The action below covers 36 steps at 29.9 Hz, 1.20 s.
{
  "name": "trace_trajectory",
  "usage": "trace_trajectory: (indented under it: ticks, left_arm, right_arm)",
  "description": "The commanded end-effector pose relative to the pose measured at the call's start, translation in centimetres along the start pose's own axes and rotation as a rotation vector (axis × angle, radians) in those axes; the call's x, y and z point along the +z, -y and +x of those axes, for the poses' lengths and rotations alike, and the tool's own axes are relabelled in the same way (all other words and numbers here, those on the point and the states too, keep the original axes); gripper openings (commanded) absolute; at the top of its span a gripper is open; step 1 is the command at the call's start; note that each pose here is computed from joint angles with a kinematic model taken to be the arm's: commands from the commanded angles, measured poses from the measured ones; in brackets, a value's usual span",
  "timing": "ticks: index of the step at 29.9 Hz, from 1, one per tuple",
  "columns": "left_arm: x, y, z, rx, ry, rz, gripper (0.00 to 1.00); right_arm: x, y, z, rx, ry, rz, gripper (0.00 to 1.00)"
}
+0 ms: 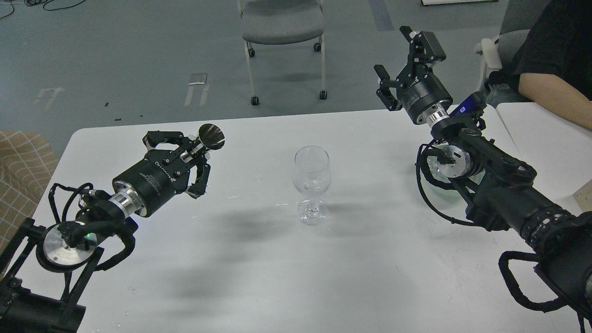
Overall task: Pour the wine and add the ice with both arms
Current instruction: 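Carry the jigger with the left gripper toward the wine glass, then tilt the jigger over the wine glass with the left gripper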
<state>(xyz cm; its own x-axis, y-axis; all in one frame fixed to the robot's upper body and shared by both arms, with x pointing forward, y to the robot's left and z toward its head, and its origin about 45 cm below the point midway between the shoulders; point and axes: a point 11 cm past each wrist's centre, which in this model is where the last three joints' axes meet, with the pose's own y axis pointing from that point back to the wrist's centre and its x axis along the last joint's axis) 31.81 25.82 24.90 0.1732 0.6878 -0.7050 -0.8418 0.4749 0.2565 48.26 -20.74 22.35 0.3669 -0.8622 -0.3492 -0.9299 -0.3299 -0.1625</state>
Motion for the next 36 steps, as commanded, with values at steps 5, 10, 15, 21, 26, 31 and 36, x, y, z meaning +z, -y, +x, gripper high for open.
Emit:
trace_trajectory:
  ticks: [5, 10, 15, 21, 26, 31, 36]
  left_arm:
    - [-0.1, 1.9, -2.4, -0.024, 0.034, 0.039, 0.00]
    - [-0.6, 2.5, -3.2, -0.034, 0.032, 0.054, 0.00]
    - [-0.8, 3.1, -4.1, -0.044, 0.049, 0.069, 0.00]
    - [-0.4, 4.0, -5.6, -0.058, 0.114, 0.082, 0.00]
    - [-0.6, 4.6, -6.8, -0.071, 0.181, 0.097, 0.00]
    - [-1.5, 5.1, -7.5, -0.081, 0.219, 0.133, 0.00]
    - [-1.7, 5.7, -8.1, -0.080, 0.235, 0.146, 0.00]
  right_arm:
    - [0.2, -0.2, 0.1, 0.002, 0.002, -0.004, 1.00]
    - [0.3, -0.2, 0.1, 0.003, 0.002, -0.006, 1.00]
    - [0.3, -0.2, 0.1, 0.001, 0.002, -0.005, 1.00]
    - [0.3, -0.2, 0.0, 0.000, 0.003, -0.004, 1.00]
    - [0.1, -0.1, -0.1, -0.002, 0.002, -0.002, 1.00]
    - [0.1, 0.0, -0.6, -0.017, 0.008, 0.002, 1.00]
    - [0.4, -0.3, -0.4, -0.012, 0.010, -0.004, 1.00]
